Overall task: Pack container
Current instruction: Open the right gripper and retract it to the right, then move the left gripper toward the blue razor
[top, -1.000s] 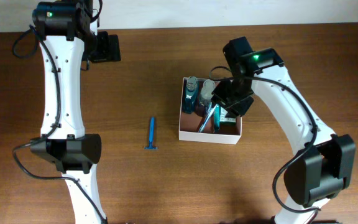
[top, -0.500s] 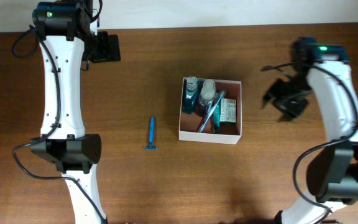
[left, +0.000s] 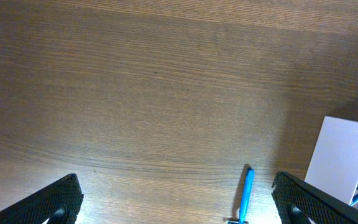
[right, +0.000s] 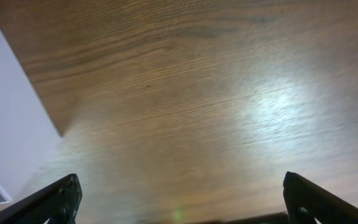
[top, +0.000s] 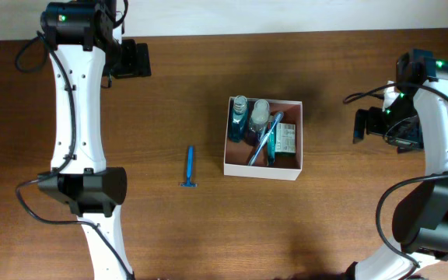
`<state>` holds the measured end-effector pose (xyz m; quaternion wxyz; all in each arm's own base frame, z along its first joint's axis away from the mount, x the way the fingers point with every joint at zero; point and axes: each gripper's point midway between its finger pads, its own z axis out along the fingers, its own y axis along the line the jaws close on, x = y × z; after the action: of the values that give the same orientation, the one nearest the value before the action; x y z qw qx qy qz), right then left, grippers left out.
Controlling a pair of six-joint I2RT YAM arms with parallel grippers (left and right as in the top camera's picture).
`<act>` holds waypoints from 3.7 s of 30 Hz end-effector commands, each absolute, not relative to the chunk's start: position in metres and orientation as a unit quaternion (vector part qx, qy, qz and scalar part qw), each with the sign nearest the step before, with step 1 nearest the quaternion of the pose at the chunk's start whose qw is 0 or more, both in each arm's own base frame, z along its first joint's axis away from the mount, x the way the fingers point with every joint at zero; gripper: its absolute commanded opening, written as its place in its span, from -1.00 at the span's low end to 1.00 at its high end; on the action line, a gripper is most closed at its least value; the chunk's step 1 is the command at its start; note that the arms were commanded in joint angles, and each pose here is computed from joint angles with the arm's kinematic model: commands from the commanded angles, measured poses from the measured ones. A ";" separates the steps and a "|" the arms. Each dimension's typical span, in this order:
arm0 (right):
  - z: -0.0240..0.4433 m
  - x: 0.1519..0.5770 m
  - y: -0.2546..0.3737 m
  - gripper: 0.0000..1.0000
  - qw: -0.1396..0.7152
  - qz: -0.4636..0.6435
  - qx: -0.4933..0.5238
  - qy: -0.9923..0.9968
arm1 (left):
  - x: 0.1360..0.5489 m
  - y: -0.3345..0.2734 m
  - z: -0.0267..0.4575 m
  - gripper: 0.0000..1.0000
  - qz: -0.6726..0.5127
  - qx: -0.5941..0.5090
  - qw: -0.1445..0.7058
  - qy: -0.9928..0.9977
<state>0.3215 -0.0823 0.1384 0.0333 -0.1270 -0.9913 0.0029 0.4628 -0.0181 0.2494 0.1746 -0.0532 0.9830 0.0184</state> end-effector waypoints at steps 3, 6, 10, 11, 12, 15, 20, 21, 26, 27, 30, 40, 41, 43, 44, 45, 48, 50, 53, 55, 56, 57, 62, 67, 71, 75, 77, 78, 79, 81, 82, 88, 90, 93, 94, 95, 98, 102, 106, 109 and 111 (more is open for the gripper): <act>0.146 0.318 -0.090 0.97 0.028 0.027 -0.059 -0.998 | 0.461 -0.019 0.254 0.99 0.015 -0.057 0.179 0.982; 0.146 0.318 -0.090 0.97 0.027 0.026 -0.059 -0.998 | 0.461 -0.019 0.254 0.99 0.015 -0.057 0.179 0.982; 0.146 0.318 -0.090 0.97 0.027 0.026 -0.059 -0.998 | 0.461 -0.019 0.254 0.99 0.015 -0.057 0.179 0.982; 0.146 0.318 -0.090 0.97 0.027 0.026 -0.059 -0.998 | 0.461 -0.019 0.254 0.99 0.015 -0.057 0.179 0.982; 0.146 0.318 -0.090 0.97 0.027 0.026 -0.059 -0.998 | 0.461 -0.019 0.254 0.99 0.015 -0.057 0.179 0.982; 0.146 0.318 -0.090 0.97 0.027 0.026 -0.059 -0.998 | 0.461 -0.019 0.254 0.99 0.015 -0.057 0.179 0.982; 0.146 0.318 -0.090 0.98 0.027 0.026 -0.059 -0.998 | 0.461 -0.019 0.254 0.99 0.015 -0.057 0.179 0.982; 0.146 0.318 -0.090 0.97 0.027 0.026 -0.059 -0.998 | 0.461 -0.019 0.254 0.99 0.015 -0.057 0.179 0.982; 0.146 0.318 -0.090 0.97 0.027 0.026 -0.059 -0.998 | 0.468 -0.031 0.257 0.99 -0.018 -0.051 0.193 0.980; 0.146 0.318 -0.090 0.97 0.027 0.026 -0.059 -0.998 | 0.468 -0.039 0.257 0.99 -0.040 -0.047 0.191 0.980; 0.146 0.318 -0.090 0.97 0.027 0.026 -0.059 -0.998 | 0.469 -0.047 0.258 0.99 -0.066 -0.041 0.191 0.979; 0.146 0.318 -0.090 0.97 0.027 0.026 -0.059 -0.998 | 0.446 -0.081 0.233 0.99 -0.134 -0.013 0.113 0.984; 0.146 0.318 -0.090 0.97 0.027 0.026 -0.059 -0.998 | 0.443 -0.085 0.224 0.99 -0.134 -0.011 0.096 0.986; 0.146 0.318 -0.090 0.97 0.027 0.026 -0.059 -0.998 | 0.432 -0.093 0.202 0.99 -0.127 -0.005 0.054 0.990; 0.146 0.318 -0.090 0.97 0.027 0.026 -0.059 -0.998 | 0.426 -0.095 0.192 0.99 -0.117 -0.003 0.035 0.992; 0.146 0.318 -0.090 0.97 0.027 0.026 -0.059 -0.998 | 0.420 -0.093 0.179 0.99 -0.098 -0.001 0.013 0.995; 0.146 0.318 -0.090 0.98 0.027 0.026 -0.059 -0.998 | 0.404 -0.083 0.151 0.99 -0.042 -0.024 -0.035 0.998; 0.146 0.318 -0.090 0.97 0.027 0.026 -0.059 -0.998 | 0.398 -0.082 0.143 0.99 -0.035 -0.035 -0.052 0.997; 0.146 0.318 -0.090 0.97 0.027 0.026 -0.059 -0.998 | 0.390 -0.087 0.152 0.99 -0.040 -0.029 -0.047 0.998; 0.146 0.318 -0.090 0.97 0.027 0.026 -0.059 -0.998 | 0.383 -0.089 0.165 0.99 -0.038 -0.021 -0.035 0.998; 0.146 0.318 -0.090 0.97 0.027 0.026 -0.059 -0.998 | 0.377 -0.090 0.174 0.99 -0.032 -0.015 -0.024 0.999; 0.146 0.318 -0.090 0.98 0.027 0.026 -0.059 -0.998 | 0.371 -0.090 0.184 0.99 -0.025 -0.010 -0.013 1.000; 0.146 0.318 -0.090 0.97 0.027 0.026 -0.059 -0.998 | 0.355 -0.095 0.218 0.99 -0.024 0.011 0.056 0.998; 0.146 0.318 -0.090 0.97 0.027 0.026 -0.059 -0.998 | 0.349 -0.102 0.209 0.99 -0.043 -0.003 0.051 0.998; 0.146 0.318 -0.089 0.97 0.027 0.026 -0.059 -0.998 | 0.362 -0.105 0.192 0.99 -0.047 -0.007 0.066 0.997; 0.146 0.318 -0.090 0.97 0.027 0.026 -0.059 -0.998 | 0.367 -0.106 0.189 0.99 -0.048 -0.007 0.073 0.996; 0.146 0.318 -0.090 0.97 0.027 0.026 -0.059 -0.998 | 0.363 -0.108 0.189 0.99 -0.049 -0.005 0.065 0.997; 0.146 0.318 -0.090 0.97 0.027 0.026 -0.059 -0.998 | 0.361 -0.109 0.188 0.99 -0.048 -0.003 0.061 0.997; 0.146 0.318 -0.090 0.97 0.027 0.026 -0.059 -0.998 | 0.358 -0.111 0.187 0.99 -0.046 0.007 0.057 0.997; 0.146 0.318 -0.090 0.97 0.027 0.026 -0.059 -0.998 | 0.351 -0.116 0.183 0.99 -0.039 0.022 0.046 0.998; 0.146 0.318 -0.090 0.97 0.027 0.026 -0.059 -0.998 | 0.348 -0.118 0.179 0.99 -0.034 0.027 0.041 0.998; 0.146 0.318 -0.090 0.97 0.027 0.026 -0.059 -0.998 | 0.333 -0.133 0.129 0.99 -0.010 0.037 0.013 0.999; 0.146 0.318 -0.090 0.97 0.027 0.026 -0.059 -0.998 | 0.330 -0.136 0.114 0.99 -0.016 0.038 0.008 0.999; 0.146 0.318 -0.090 0.97 0.027 0.026 -0.059 -0.998 | 0.327 -0.138 0.098 0.99 -0.026 0.036 0.002 0.999; 0.146 0.318 -0.090 0.98 0.027 0.026 -0.059 -0.998 | 0.327 -0.136 0.094 0.99 -0.026 0.034 0.002 0.999; 0.146 0.318 -0.090 0.97 0.027 0.026 -0.059 -0.998 | 0.327 -0.135 0.090 0.99 -0.026 0.032 0.001 0.999; 0.146 0.318 -0.090 0.97 0.027 0.026 -0.059 -0.998 | 0.327 -0.130 0.081 0.99 -0.024 0.027 -0.001 0.999; 0.146 0.318 -0.090 0.97 0.027 0.026 -0.059 -0.998 | 0.329 -0.125 0.068 0.99 -0.010 0.025 -0.002 1.000; 0.146 0.318 -0.090 0.97 0.027 0.026 -0.059 -0.998 | 0.330 -0.125 0.052 0.99 -0.006 0.015 -0.016 1.000; 0.146 0.318 -0.090 0.97 0.027 0.026 -0.059 -0.998 | 0.330 -0.126 0.039 0.99 -0.003 0.001 -0.030 1.000; 0.146 0.318 -0.090 0.97 0.027 0.026 -0.059 -0.998 | 0.329 -0.128 0.030 0.99 -0.006 0.001 -0.041 0.999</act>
<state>0.3197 -0.0881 0.1385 0.0370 -0.0626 -0.9972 0.0182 0.3340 -0.1300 0.0478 -0.0167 0.0187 0.9996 -0.0098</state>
